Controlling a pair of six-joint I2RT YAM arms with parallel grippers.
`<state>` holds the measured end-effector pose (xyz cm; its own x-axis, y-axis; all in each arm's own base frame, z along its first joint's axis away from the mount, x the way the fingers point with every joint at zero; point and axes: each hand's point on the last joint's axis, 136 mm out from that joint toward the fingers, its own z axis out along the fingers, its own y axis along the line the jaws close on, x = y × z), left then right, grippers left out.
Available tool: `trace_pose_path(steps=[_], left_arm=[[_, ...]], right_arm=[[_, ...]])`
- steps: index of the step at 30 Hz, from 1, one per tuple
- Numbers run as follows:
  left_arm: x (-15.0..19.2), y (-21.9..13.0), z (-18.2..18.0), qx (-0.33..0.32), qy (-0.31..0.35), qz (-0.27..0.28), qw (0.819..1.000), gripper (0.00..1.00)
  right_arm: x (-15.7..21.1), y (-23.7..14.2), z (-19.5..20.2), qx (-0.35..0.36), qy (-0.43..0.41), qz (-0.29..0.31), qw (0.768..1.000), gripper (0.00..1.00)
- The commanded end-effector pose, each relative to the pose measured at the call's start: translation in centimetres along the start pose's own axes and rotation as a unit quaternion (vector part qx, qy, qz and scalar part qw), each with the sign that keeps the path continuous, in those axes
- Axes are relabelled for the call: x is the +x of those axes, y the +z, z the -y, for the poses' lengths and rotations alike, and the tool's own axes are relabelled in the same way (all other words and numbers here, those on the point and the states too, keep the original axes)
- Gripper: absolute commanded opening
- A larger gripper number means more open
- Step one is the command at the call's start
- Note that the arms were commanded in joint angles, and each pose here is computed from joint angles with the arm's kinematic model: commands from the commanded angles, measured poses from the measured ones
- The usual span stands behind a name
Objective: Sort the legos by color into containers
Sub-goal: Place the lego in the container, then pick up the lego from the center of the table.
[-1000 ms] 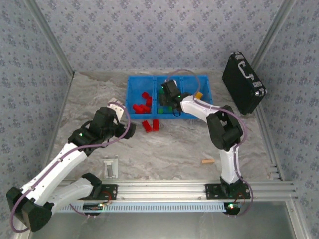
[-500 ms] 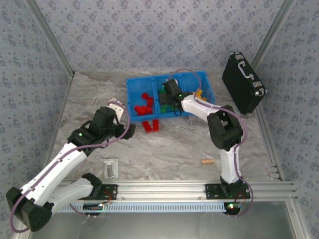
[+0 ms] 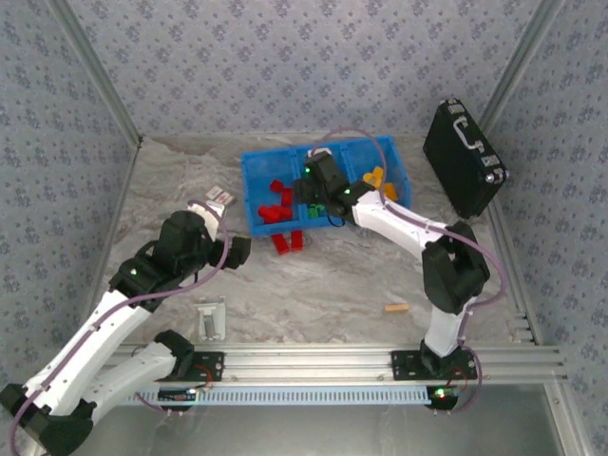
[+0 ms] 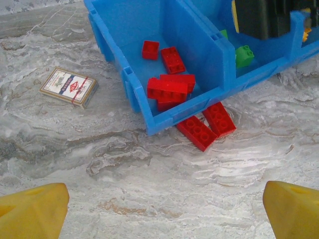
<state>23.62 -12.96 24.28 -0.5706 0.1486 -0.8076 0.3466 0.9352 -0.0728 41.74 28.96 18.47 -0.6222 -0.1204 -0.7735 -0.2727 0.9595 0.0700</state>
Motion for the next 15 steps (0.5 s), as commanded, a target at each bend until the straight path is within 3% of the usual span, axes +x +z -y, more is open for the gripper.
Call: trace_pose_path(steps=[1,9,15], left_arm=[[-0.2,-0.7,0.0,0.003,-0.009,0.007,1.000,1.00],[-0.2,-0.9,0.3,0.012,-0.009,0.008,1.000,1.00],[-0.4,-1.4,0.2,0.014,-0.010,0.017,1.000,1.00]], right_arm=[[3.5,-1.8,-0.4,0.012,-0.010,-0.040,0.999,0.77],[9.7,-3.9,-3.1,0.009,-0.029,-0.103,0.994,0.70],[12.6,-2.5,-3.2,0.019,-0.022,-0.135,0.990,0.68]])
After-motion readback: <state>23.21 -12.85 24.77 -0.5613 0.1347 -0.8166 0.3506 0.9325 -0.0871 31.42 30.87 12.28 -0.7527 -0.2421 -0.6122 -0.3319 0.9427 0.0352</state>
